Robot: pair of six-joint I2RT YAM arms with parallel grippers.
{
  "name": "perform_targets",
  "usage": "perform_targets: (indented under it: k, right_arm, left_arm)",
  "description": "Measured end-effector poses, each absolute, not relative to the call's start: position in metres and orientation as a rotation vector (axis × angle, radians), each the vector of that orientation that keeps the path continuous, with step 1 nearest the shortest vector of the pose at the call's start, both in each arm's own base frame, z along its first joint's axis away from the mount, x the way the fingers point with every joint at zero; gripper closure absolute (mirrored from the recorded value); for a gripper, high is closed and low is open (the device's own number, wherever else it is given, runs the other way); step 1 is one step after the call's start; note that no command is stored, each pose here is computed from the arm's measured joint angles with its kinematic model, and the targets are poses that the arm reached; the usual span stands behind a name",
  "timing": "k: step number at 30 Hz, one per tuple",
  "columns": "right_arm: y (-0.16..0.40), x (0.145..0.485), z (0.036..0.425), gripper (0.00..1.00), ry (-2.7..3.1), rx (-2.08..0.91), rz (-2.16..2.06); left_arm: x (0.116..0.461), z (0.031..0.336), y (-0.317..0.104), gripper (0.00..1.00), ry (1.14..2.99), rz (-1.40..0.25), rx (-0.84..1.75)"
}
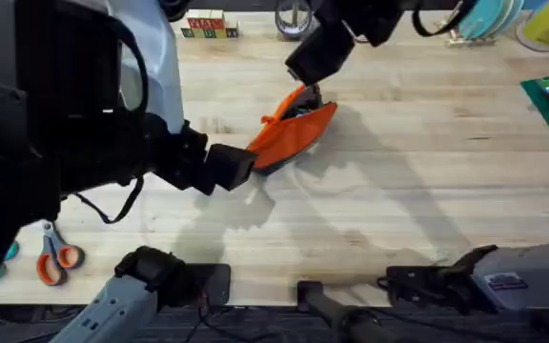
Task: Unzip the bag, pick up the pens from the table one at a time and place them inside, then zip the bag closed.
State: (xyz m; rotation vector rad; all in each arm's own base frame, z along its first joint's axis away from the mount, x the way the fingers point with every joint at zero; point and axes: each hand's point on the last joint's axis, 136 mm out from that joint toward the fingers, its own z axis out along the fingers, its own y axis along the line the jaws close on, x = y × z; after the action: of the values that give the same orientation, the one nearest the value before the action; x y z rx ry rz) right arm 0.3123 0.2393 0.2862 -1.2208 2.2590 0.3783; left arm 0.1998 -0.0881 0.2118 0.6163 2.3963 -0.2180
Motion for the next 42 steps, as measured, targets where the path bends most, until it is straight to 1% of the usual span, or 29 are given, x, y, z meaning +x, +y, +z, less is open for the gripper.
perform_targets:
  k: [4, 8, 17, 21, 35, 42]
  right_arm:
    - [0.246, 0.316, 0.290, 0.005, 2.223, -1.223, 0.355]
    - [0.247, 0.321, 0.283, 0.004, 2.237, -1.224, 0.341]
    - [0.260, 0.333, 0.239, 0.004, 2.333, -1.279, 0.337]
    - [0.266, 0.336, 0.227, 0.005, 2.351, -1.296, 0.338]
    - [0.274, 0.343, 0.202, 0.005, 2.411, -1.289, 0.346]
    - [0.277, 0.346, 0.202, 0.005, 2.425, -1.244, 0.359]
  left_arm:
    - [0.200, 0.212, -0.088, 0.008, 2.396, -0.220, 0.617]
    - [0.200, 0.212, -0.088, 0.008, 2.396, -0.221, 0.617]
    - [0.200, 0.212, -0.088, 0.008, 2.396, -0.221, 0.617]
    - [0.200, 0.212, -0.088, 0.008, 2.396, -0.221, 0.617]
    - [0.200, 0.212, -0.088, 0.008, 2.396, -0.221, 0.617]
    - [0.200, 0.212, -0.088, 0.008, 2.396, -0.221, 0.617]
